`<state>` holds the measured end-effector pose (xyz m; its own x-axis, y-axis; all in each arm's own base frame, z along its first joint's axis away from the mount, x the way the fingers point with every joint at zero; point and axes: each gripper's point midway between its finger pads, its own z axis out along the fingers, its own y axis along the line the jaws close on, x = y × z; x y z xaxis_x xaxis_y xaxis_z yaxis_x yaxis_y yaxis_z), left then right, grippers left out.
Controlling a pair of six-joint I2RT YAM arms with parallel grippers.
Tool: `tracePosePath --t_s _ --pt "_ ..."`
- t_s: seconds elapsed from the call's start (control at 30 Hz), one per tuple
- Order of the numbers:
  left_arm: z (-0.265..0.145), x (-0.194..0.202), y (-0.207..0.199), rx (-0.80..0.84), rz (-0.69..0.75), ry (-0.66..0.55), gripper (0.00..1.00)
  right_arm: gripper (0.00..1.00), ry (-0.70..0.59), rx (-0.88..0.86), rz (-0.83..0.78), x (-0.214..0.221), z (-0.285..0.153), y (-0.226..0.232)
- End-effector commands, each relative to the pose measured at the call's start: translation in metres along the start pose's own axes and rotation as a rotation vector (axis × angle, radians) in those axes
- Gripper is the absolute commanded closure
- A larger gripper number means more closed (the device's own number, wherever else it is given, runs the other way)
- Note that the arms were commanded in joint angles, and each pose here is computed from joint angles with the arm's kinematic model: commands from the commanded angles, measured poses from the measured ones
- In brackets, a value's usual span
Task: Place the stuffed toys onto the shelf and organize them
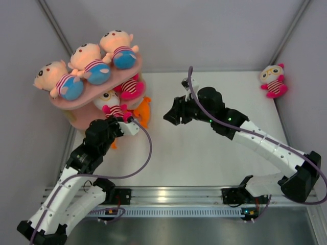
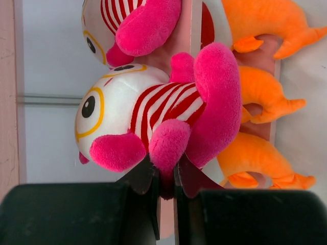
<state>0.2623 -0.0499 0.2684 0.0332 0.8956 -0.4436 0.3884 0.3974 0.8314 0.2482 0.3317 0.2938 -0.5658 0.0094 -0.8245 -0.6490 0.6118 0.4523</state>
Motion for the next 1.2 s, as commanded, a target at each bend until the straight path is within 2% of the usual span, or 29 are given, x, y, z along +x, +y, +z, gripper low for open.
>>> tracePosePath --t_s 0.0,0.2,0.4,0.7,0.93,1.17 --pt "0.006 -0.014 0.036 -0.142 0.011 -0.063 1.00 0.45 -0.066 0.014 -0.028 -0.019 -0.017 -0.004" --pt "0.011 -0.006 0.060 -0.126 -0.059 -0.067 1.00 0.45 -0.074 0.023 -0.031 -0.019 -0.022 -0.010" --pt "0.022 0.003 0.046 -0.055 -0.024 -0.087 1.00 0.44 -0.071 0.019 -0.023 -0.018 -0.022 -0.013" --pt "0.042 0.022 0.066 -0.084 -0.012 -0.106 1.00 0.44 -0.073 0.045 -0.020 -0.017 -0.027 -0.025" --pt "0.043 0.014 0.055 -0.026 0.000 -0.191 1.00 0.44 -0.074 0.047 -0.016 -0.018 -0.026 -0.029" --pt "0.054 0.023 0.048 0.001 -0.003 -0.178 1.00 0.44 -0.069 0.045 -0.010 -0.019 -0.024 -0.031"
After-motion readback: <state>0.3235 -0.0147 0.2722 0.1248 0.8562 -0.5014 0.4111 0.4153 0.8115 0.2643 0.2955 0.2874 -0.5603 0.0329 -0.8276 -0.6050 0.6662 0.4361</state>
